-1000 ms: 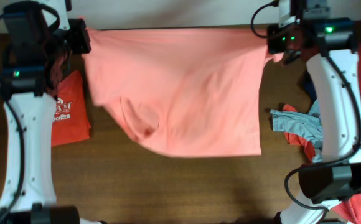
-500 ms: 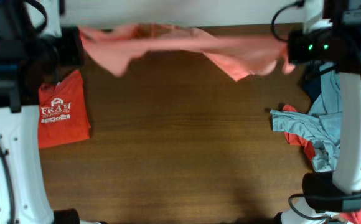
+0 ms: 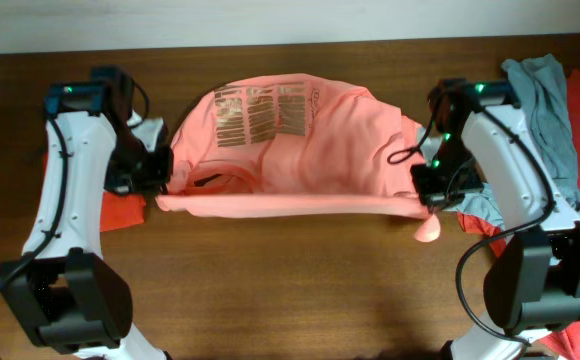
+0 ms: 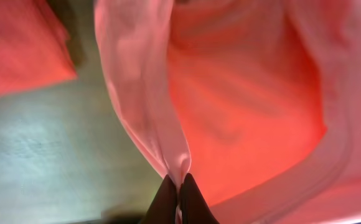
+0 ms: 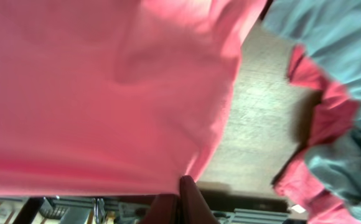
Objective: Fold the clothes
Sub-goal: 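Lower the stretched shirt onto the table with both grippers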
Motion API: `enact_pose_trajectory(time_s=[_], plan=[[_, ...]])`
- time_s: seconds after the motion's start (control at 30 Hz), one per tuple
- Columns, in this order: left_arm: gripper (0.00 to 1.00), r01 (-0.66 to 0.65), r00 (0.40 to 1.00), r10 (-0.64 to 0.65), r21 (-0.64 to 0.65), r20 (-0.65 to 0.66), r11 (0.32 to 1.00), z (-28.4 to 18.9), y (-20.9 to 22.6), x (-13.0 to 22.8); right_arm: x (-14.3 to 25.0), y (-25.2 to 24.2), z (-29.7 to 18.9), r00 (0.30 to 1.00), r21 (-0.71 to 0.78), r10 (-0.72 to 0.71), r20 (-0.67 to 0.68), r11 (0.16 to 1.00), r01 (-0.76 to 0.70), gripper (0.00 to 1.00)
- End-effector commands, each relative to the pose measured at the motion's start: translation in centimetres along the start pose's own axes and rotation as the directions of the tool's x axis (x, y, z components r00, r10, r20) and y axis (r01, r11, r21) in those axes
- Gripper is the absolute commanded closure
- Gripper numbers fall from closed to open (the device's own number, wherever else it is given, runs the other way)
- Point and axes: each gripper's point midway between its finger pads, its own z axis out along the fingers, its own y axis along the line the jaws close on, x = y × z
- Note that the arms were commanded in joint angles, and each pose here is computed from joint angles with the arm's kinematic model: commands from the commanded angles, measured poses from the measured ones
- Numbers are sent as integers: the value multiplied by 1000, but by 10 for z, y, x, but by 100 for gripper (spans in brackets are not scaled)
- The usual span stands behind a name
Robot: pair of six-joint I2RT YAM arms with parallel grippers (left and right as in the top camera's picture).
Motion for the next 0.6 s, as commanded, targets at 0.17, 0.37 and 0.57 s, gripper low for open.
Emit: enact_pose_trajectory(time_s=[0.17,0.37,0.57], plan=[[100,118,940,-131,-63,-314,991,69,17,81,35,-8,54,984,11,105,-144,995,-104,96],[100,125,962,-139,-73,-237,989,72,19,80,29,-15,50,987,13,131,-89,991,-130,96],[100,160,987,-157,-121,34,980,56,31,35,-6,-24,25,989,43,128,74,990,-131,96]])
